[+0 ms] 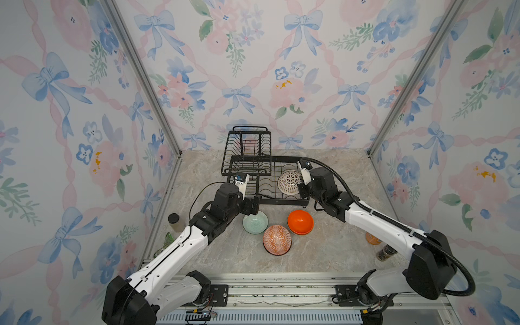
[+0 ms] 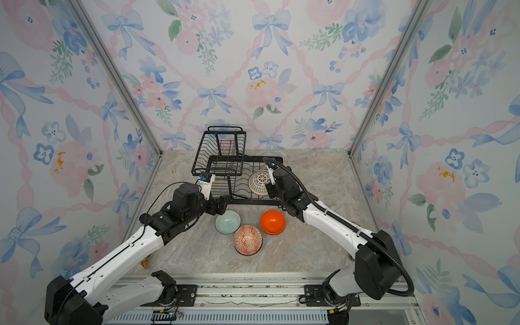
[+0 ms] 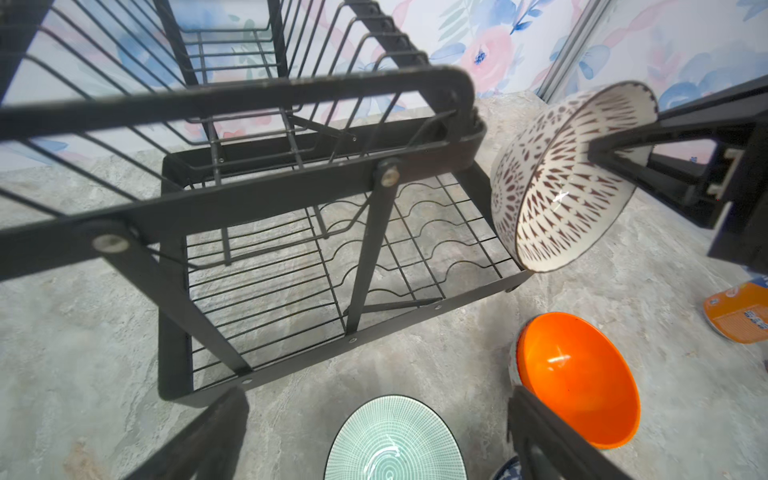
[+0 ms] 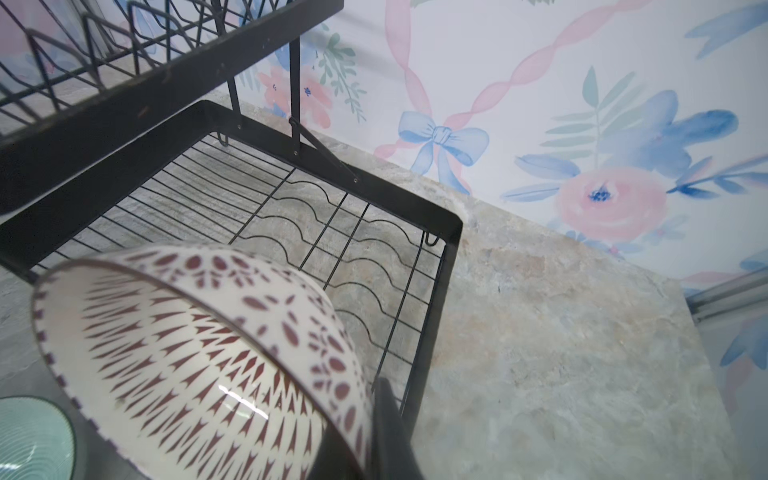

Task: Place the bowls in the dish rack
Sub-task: 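Carry the white bowl with the right gripper into the upper rack tier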

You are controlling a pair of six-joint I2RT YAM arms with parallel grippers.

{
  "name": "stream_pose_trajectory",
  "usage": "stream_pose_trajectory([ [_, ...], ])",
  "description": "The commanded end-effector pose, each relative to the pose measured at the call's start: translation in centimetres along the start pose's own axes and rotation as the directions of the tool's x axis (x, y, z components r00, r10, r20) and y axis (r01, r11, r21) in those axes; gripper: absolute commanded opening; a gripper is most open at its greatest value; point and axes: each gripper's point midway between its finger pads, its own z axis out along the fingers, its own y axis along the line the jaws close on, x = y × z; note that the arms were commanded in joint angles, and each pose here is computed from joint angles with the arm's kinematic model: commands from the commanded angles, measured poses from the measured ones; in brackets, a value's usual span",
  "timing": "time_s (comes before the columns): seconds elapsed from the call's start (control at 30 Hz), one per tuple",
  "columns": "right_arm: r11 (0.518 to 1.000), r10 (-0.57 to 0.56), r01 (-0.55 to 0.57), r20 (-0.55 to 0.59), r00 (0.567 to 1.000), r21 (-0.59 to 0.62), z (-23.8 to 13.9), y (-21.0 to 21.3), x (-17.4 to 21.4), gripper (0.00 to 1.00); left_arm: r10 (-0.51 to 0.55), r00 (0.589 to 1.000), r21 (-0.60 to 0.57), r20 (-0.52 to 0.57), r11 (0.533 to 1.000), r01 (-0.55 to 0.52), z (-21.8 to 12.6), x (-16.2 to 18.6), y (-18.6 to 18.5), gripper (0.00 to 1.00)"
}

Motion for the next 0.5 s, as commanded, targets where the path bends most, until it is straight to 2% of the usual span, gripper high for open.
stream_pose_trajectory([
  [0.0,0.999,-0.029,0.024,0.221,0.975,0.026,2.2,-1.5,-5.1,0.0,-0.034,0.999,-0.025,-0.012,0.999,0.034,0.0,1.0,0.9,0.98],
  [0.2,0.994,-0.052,0.088,0.425,0.904,-0.066,6.4,-1.1,-6.6,0.0,-0.031,0.999,-0.035,-0.018,0.999,0.031,-0.1,1.6,1.6,0.98],
  [0.47,0.976,-0.101,0.175,0.441,0.892,-0.131,12.5,-0.5,-7.0,0.0,-0.027,0.999,-0.047,-0.026,0.999,0.025,0.0,1.9,2.4,0.98],
])
